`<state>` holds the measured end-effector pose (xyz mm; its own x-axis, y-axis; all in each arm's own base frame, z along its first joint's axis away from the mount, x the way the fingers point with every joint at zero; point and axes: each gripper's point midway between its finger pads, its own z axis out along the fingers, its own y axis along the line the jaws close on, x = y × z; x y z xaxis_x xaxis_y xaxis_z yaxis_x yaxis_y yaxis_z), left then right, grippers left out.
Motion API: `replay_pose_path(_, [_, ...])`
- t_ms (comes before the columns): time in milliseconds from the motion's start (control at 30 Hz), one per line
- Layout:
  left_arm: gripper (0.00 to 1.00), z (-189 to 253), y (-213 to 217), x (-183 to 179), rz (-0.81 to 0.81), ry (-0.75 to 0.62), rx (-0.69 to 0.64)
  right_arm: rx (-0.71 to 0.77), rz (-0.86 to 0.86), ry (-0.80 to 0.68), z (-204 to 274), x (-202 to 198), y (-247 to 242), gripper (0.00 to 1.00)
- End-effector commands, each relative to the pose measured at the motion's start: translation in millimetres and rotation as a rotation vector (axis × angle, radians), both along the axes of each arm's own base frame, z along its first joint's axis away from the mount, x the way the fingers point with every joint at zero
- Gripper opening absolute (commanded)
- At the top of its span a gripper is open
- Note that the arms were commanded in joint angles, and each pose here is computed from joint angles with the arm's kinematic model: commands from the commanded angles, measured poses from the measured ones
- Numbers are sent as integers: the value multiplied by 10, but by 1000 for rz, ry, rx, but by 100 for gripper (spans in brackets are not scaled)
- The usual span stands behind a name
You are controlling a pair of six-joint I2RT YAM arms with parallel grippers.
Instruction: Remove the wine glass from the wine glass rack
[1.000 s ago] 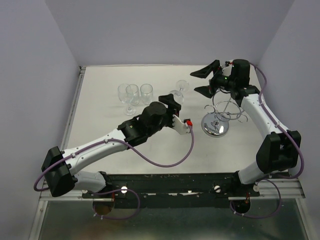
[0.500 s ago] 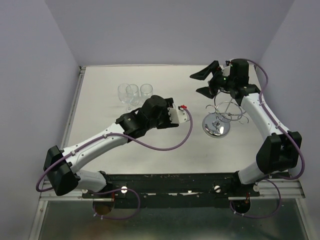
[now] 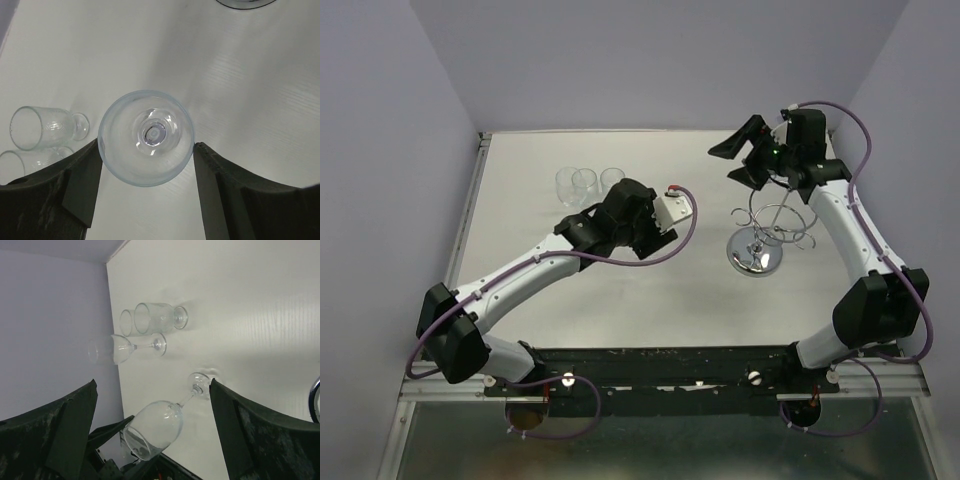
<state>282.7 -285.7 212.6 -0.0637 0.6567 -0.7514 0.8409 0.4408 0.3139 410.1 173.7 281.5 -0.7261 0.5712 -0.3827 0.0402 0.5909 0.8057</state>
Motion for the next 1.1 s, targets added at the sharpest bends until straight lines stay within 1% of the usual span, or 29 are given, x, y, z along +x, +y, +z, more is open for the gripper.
replay_pose_path(0, [0, 297, -123, 69, 37, 41, -157, -135, -22, -115, 268, -31, -184, 100])
replay_pose_path(167, [0, 359, -44, 142, 110, 53, -215, -223, 6, -203, 357, -25, -255, 100])
replay_pose_path(333, [0, 458, 165, 304, 271, 44, -260, -288, 9, -249, 330, -10, -325, 100])
replay_pose_path(667, [0, 607, 564, 699, 539, -64, -290, -359, -11, -265, 255, 42, -423, 100])
replay_pose_path(833, [0, 651, 707, 871, 617, -95, -313, -411, -29, -276, 247, 102, -499, 100])
replay_pose_path(1067, [0, 596, 915, 1139, 726, -72, -365, -396, 7, -301, 259, 140, -431, 100])
